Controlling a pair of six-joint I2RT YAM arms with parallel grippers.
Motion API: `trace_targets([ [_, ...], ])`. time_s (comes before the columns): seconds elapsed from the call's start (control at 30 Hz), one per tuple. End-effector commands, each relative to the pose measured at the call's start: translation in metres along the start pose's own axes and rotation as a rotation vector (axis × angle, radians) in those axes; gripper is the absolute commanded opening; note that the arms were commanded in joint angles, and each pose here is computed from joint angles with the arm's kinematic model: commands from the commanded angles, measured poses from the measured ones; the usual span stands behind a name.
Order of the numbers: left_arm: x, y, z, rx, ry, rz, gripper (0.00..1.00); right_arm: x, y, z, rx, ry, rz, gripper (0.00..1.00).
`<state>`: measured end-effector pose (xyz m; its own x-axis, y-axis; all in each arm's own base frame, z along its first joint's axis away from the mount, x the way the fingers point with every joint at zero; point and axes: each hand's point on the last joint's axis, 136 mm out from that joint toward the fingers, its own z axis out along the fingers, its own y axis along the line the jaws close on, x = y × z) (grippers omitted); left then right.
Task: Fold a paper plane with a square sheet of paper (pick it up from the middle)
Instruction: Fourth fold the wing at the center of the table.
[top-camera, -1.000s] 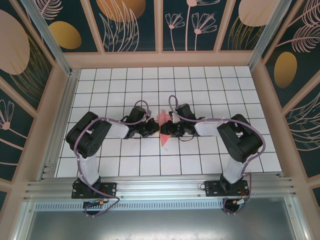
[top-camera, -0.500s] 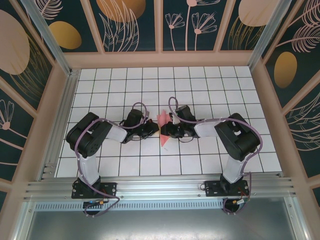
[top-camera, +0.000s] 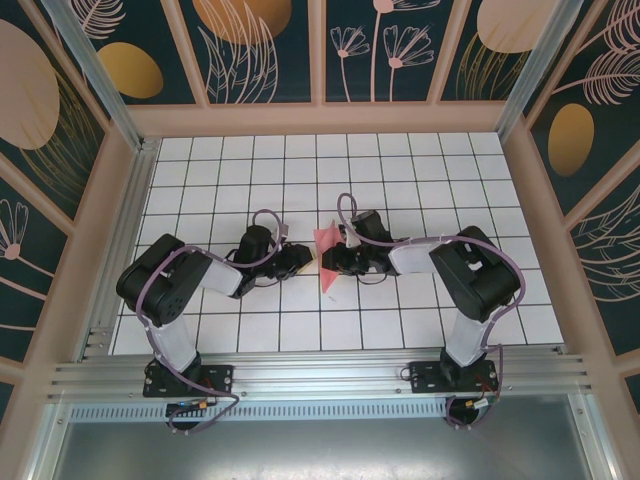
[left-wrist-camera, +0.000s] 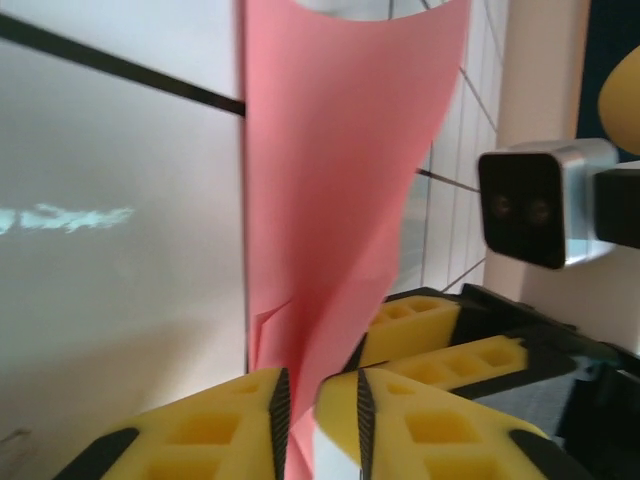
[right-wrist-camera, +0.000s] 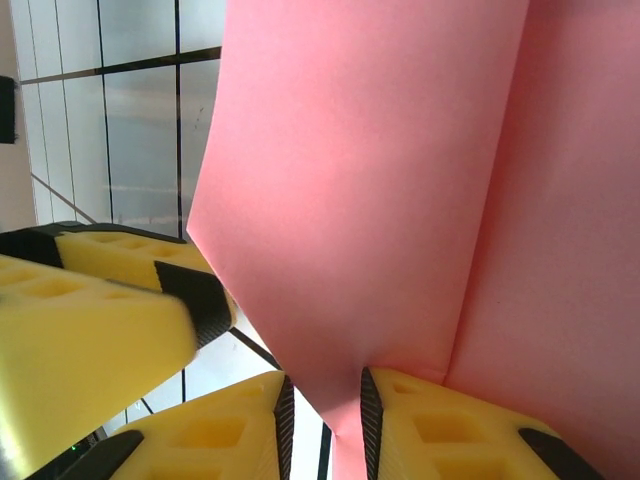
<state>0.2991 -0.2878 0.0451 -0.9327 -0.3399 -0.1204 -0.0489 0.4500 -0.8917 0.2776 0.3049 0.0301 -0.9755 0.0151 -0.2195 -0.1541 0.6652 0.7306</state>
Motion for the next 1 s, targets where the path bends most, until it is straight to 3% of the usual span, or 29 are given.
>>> trace_targets([
  [0.0, -0.007, -0.021, -0.002, 0.086, -0.018, 0.044, 0.31, 0.001, -0.009, 0.000, 0.017, -0.005, 0.007, 0.26],
  [0.23, -0.018, -0.017, 0.012, 0.060, -0.027, 0.042, 0.30, 0.001, -0.009, 0.000, 0.016, -0.002, 0.003, 0.21],
  [0.97, -0.017, 0.006, 0.028, -0.034, 0.025, 0.059, 0.23, -0.004, -0.001, -0.002, 0.000, -0.010, -0.006, 0.21],
])
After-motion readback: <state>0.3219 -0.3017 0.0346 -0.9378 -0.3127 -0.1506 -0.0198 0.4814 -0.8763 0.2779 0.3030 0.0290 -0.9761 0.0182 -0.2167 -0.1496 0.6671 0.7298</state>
